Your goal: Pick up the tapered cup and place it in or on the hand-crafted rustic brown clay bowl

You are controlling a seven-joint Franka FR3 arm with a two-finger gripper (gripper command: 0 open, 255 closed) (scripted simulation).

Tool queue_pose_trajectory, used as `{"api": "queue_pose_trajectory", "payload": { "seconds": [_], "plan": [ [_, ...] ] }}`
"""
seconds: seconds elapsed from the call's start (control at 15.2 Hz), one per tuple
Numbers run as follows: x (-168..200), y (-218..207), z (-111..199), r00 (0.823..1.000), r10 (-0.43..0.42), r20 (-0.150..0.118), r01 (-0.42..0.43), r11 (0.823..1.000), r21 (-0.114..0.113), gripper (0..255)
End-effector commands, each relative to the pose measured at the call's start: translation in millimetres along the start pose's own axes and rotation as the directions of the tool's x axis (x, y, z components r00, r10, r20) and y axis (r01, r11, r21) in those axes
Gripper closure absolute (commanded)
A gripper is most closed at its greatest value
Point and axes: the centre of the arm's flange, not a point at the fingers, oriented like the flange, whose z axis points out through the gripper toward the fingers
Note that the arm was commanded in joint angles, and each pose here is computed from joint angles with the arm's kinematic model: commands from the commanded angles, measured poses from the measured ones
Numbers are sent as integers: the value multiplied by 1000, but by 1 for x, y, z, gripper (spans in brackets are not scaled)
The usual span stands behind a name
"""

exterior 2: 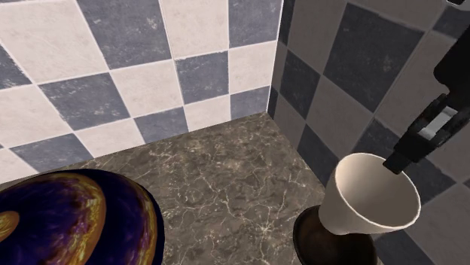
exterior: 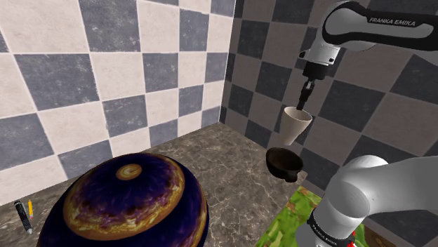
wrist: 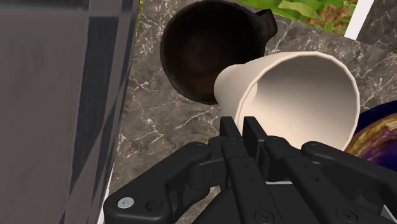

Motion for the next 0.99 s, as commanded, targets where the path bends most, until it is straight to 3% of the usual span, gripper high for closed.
{"api": "queue_pose_trajectory", "payload": {
  "seconds": [0.0,0.92],
  "plan": [
    [-30,-1,-5,1000,0,1,0,1000,1,255],
    [-31,8,69,1000,0,1,0,1000,1,255]
  ]
}}
